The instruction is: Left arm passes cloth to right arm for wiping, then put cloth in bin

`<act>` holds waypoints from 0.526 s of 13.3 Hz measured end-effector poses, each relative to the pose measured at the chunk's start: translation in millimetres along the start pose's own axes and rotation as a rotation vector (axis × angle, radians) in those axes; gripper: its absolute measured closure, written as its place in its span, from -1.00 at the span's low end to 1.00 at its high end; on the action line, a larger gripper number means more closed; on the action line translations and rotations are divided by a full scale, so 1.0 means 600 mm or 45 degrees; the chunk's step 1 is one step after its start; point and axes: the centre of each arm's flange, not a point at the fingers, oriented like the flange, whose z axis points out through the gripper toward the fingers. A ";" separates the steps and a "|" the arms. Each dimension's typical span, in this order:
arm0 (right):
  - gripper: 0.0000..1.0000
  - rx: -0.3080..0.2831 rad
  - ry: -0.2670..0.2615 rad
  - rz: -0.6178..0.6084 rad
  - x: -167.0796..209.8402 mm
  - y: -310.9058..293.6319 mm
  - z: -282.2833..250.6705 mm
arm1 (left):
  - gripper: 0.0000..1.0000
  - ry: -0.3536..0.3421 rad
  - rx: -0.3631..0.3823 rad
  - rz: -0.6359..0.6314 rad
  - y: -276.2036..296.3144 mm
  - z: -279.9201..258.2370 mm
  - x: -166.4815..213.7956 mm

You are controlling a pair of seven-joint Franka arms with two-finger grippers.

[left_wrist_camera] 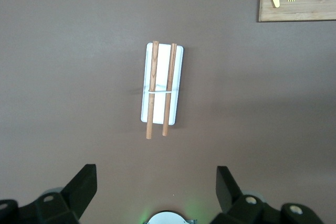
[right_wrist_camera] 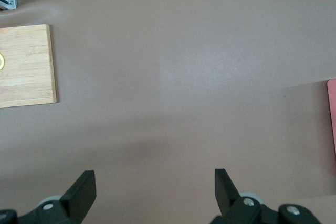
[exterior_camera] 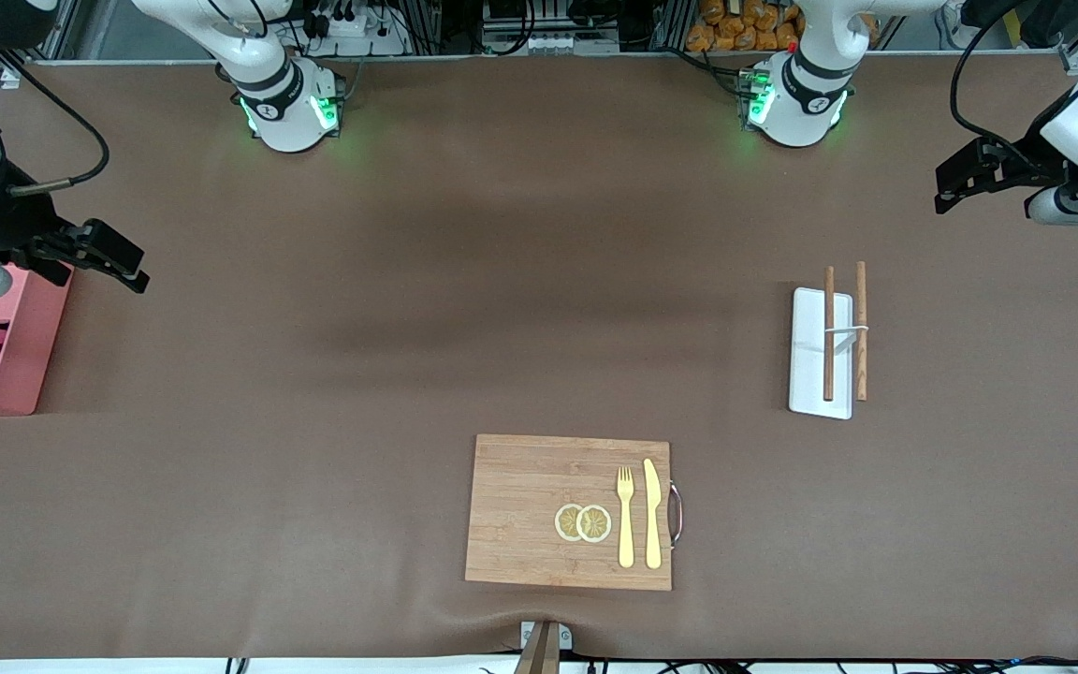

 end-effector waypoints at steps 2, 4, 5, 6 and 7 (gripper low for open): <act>-1.00 -0.029 0.010 -0.004 0.002 0.004 0.000 | -1.00 -0.001 0.000 -0.001 0.000 0.001 0.000; -1.00 -0.035 0.009 -0.006 0.004 0.004 0.005 | -1.00 -0.003 0.000 -0.001 -0.001 0.002 0.000; -1.00 -0.036 0.009 -0.007 0.006 0.004 0.007 | -1.00 -0.003 0.000 -0.001 -0.001 0.002 0.000; -1.00 -0.036 0.008 -0.007 0.006 0.004 0.008 | -1.00 -0.004 0.000 -0.002 -0.001 0.002 0.000; -1.00 -0.037 0.008 -0.007 0.007 0.004 0.008 | -1.00 -0.005 0.000 -0.002 -0.001 0.003 0.001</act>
